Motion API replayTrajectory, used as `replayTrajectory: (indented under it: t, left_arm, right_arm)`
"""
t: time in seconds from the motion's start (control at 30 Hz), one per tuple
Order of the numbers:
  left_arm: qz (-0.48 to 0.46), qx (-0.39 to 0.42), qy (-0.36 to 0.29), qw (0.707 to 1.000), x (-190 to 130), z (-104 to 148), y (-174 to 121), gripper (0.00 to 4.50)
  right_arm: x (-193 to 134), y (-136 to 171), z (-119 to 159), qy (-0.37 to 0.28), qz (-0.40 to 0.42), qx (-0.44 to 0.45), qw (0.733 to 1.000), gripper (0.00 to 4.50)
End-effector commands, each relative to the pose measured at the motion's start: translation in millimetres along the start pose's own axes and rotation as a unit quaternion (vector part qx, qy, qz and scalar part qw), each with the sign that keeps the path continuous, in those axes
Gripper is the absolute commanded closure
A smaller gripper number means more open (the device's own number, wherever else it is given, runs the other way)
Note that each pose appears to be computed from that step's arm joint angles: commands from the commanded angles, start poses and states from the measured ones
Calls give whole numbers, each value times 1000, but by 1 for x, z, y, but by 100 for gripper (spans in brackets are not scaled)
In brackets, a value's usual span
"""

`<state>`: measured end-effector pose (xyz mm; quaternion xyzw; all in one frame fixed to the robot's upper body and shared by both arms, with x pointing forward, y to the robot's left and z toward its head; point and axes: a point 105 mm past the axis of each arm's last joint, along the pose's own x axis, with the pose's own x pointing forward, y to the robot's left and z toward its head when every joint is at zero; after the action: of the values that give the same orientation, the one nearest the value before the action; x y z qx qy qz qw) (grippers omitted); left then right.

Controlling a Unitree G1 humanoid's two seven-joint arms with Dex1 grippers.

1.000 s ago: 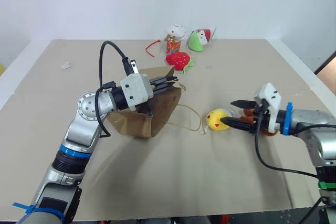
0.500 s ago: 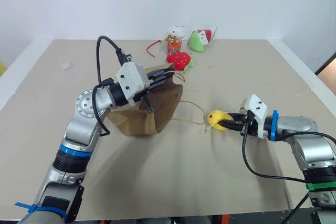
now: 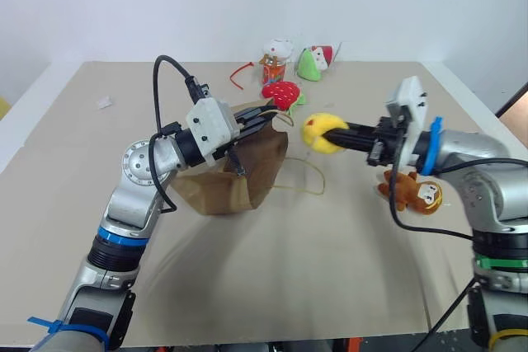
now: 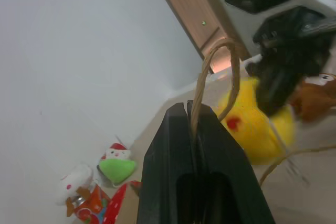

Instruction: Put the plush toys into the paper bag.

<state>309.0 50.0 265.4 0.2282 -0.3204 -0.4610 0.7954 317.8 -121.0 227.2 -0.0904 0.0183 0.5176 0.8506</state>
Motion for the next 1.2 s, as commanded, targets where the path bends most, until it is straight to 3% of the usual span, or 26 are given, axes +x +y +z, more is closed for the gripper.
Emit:
replayTrajectory:
  t: [0.03,0.43,0.57,0.6,0.8,1.07,1.2]
  left_arm:
    - [26,33,-24,999,4,14,10,450]
    - [36,38,-32,998,13,17,8,450]
    - [34,39,-27,998,12,15,7,450]
    - [33,39,-25,998,12,14,7,450]
    - [28,40,-18,999,9,11,5,450]
    - [-2,26,-12,1000,5,6,-7,450]
    - [-13,28,-10,999,4,5,-11,450]
  right_arm:
    - [18,11,9,-13,14,-21,1000,414]
    - [86,24,-14,-1,38,-75,996,414]
    - [84,32,-9,-8,65,-79,995,298]
    - [81,34,-3,-18,72,-78,994,250]
    - [40,23,20,-27,65,-70,995,15]
    - [-54,-9,13,59,-13,-17,998,15]
    - [-106,-56,-16,140,-166,-54,975,15]
